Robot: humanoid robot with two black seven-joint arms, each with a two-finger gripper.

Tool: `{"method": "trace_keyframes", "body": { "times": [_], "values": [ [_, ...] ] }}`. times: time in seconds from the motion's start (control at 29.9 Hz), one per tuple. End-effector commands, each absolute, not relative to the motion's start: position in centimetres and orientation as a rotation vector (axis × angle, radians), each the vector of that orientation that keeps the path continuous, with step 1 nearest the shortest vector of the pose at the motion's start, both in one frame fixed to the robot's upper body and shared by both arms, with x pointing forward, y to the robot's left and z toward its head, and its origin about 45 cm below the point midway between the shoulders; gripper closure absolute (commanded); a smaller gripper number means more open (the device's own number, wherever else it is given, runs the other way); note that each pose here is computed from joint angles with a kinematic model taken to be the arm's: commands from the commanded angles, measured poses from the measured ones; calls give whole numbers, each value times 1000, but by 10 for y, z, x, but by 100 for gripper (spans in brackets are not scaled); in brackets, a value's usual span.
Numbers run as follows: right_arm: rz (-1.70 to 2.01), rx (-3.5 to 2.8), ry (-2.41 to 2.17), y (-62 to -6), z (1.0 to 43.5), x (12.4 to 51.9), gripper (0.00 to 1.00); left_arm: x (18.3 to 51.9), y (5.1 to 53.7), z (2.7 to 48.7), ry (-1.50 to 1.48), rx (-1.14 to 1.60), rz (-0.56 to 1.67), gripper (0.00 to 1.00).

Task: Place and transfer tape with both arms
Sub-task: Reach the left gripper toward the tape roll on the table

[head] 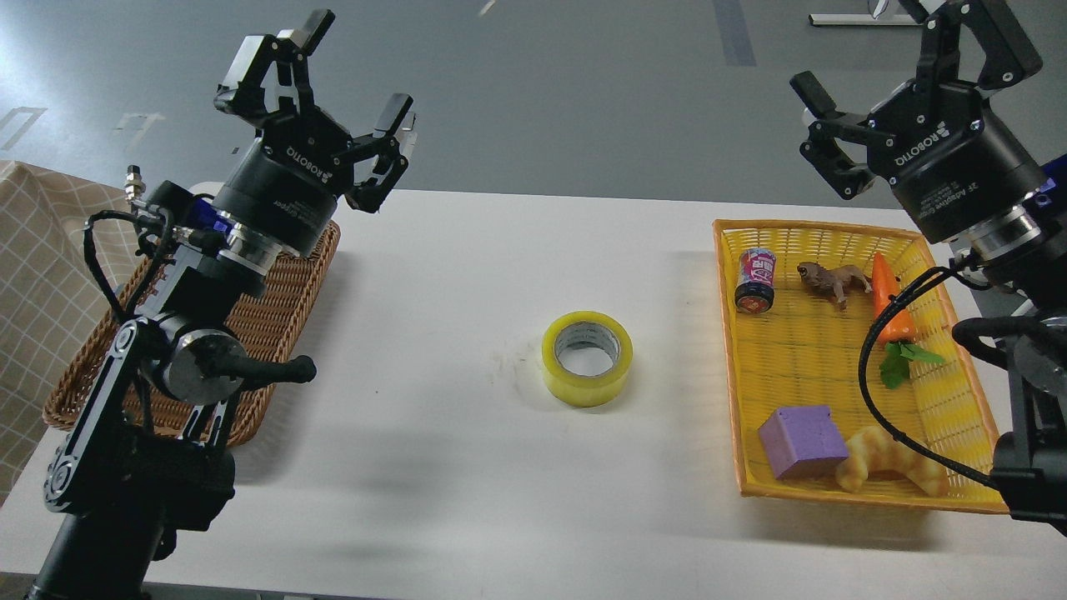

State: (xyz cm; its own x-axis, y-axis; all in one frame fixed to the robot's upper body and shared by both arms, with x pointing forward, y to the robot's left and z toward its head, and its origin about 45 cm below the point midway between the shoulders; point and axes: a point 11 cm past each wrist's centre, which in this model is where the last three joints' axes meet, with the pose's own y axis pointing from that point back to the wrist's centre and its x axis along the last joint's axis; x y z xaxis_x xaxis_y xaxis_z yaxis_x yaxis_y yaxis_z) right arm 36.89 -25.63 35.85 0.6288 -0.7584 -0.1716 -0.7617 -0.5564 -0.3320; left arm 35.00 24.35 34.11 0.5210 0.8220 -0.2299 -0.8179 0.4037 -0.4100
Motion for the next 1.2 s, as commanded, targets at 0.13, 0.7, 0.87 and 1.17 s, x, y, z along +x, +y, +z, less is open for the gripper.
{"method": "trace_keyframes", "body": {
  "times": [0.13, 0.7, 0.87, 1.17],
  "values": [
    [5, -2483, 1217, -259, 359, 369, 1, 350, 227, 330, -374, -133, 1015, 2],
    [-13, -2465, 1225, -263, 365, 370, 1, 342, 181, 251, -1016, 616, 726, 2],
    [-19, -2465, 1223, -263, 367, 370, 1, 344, 148, 235, -1069, 635, 634, 2],
    [-32, -2503, 1261, -273, 365, 369, 1, 355, 99, 208, -1005, 613, 577, 2]
  ]
}}
